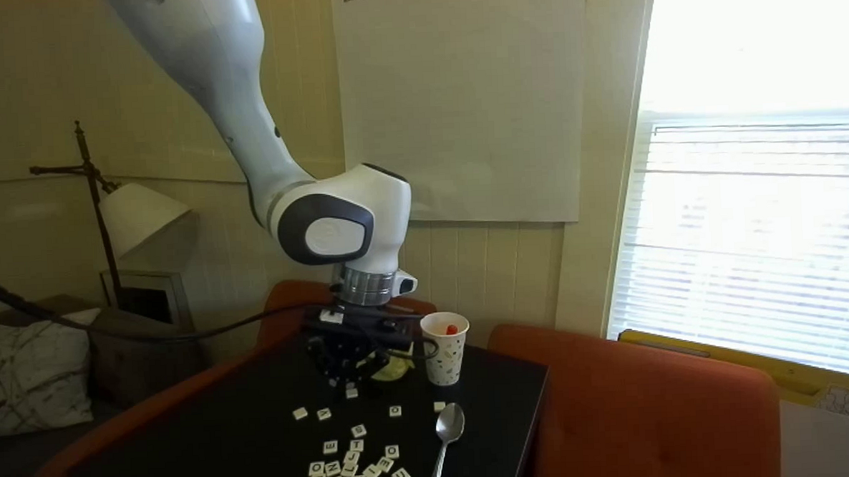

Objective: Move the letter V to the left

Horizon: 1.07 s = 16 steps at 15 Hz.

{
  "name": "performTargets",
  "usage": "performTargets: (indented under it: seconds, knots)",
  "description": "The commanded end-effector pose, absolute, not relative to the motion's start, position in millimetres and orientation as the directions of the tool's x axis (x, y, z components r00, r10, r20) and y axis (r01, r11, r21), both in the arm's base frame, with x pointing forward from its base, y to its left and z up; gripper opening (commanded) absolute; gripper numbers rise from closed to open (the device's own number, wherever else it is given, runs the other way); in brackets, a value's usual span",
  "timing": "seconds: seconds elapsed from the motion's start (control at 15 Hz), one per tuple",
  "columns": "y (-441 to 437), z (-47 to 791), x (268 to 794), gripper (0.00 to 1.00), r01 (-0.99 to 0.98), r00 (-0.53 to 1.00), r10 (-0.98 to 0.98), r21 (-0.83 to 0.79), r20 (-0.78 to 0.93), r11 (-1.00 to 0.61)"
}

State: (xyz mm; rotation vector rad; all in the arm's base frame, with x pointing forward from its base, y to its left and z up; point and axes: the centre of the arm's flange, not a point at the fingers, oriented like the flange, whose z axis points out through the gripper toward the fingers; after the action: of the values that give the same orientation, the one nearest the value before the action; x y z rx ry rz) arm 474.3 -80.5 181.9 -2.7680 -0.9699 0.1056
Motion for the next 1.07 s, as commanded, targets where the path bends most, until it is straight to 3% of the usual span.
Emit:
performTargets:
  seconds: [0.0,1.0]
  knots:
    - [-81,181,474,0.01,0.609,0.781,0.624,-0.219,-0.001,-0.763]
    - [-97,180,472,0.02,0.574,0.809,0.588,-0.211,-0.007,-0.791]
